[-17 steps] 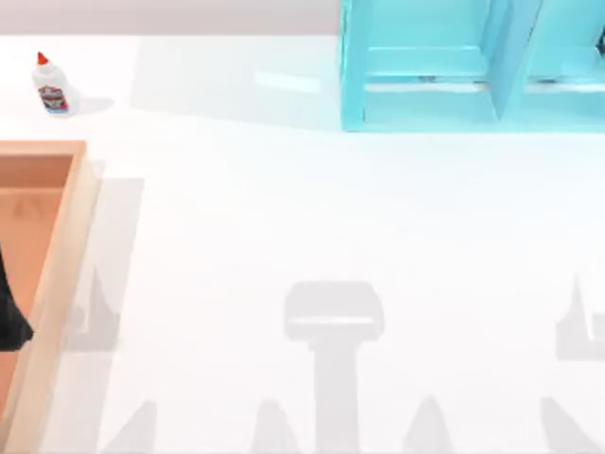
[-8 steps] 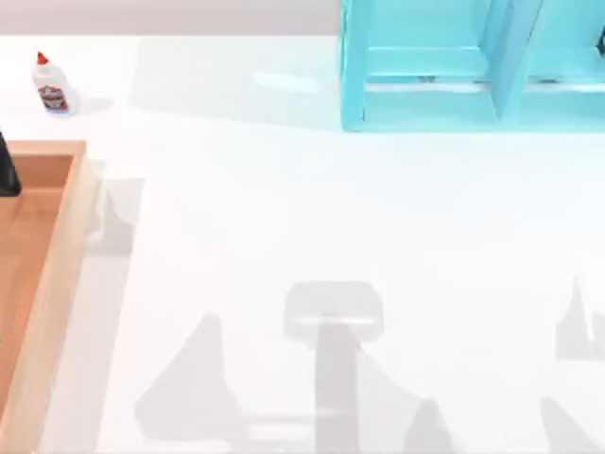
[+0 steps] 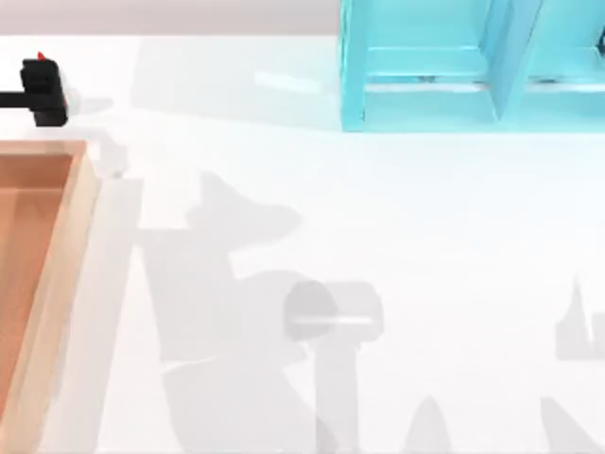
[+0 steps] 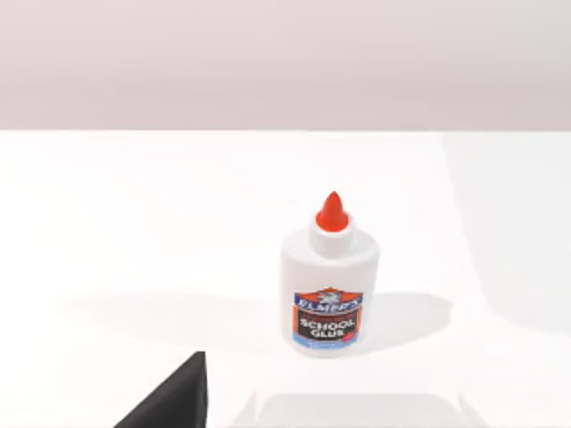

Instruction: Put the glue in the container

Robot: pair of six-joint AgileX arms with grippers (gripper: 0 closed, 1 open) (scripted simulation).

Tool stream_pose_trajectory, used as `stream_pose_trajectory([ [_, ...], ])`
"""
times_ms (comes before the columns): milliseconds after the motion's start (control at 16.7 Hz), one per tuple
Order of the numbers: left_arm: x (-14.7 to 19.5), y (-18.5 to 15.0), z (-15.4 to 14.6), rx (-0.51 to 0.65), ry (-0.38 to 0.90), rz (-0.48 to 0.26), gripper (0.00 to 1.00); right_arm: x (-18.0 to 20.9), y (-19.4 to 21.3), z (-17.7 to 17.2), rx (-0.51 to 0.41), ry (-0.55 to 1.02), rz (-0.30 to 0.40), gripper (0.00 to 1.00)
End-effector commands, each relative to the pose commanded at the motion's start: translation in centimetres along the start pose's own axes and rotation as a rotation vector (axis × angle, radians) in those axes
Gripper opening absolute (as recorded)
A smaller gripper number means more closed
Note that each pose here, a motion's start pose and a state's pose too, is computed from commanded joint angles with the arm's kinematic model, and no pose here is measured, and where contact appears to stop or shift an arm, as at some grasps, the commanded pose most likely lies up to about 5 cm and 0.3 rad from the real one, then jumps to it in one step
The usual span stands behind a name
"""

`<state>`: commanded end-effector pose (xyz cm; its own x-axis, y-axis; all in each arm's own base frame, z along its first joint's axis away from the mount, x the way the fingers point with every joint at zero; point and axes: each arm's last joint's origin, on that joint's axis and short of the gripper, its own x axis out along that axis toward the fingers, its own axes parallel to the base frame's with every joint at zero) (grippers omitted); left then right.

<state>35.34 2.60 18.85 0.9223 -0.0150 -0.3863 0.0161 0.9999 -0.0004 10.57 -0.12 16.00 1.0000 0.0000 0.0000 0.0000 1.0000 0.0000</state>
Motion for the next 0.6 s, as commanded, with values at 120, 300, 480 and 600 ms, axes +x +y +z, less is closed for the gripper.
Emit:
stream_pose_trajectory([
  [120, 3.8, 0.6, -1.5, -0.005, 0.04, -0.003, 1.0, 0.0, 0.0, 0.0, 0.0, 0.0, 0.0, 1.0],
  [300, 7.8, 1.2, -3.7, -0.011, 0.077, -0.007, 1.0, 0.0, 0.0, 0.0, 0.0, 0.0, 0.0, 1.0],
  [480, 9.5, 1.4, -5.3, -0.014, 0.102, -0.011, 1.0, 0.0, 0.0, 0.0, 0.0, 0.0, 0.0, 1.0],
  [600, 9.7, 1.4, -5.5, -0.014, 0.106, -0.012, 1.0, 0.0, 0.0, 0.0, 0.0, 0.0, 0.0, 1.0],
])
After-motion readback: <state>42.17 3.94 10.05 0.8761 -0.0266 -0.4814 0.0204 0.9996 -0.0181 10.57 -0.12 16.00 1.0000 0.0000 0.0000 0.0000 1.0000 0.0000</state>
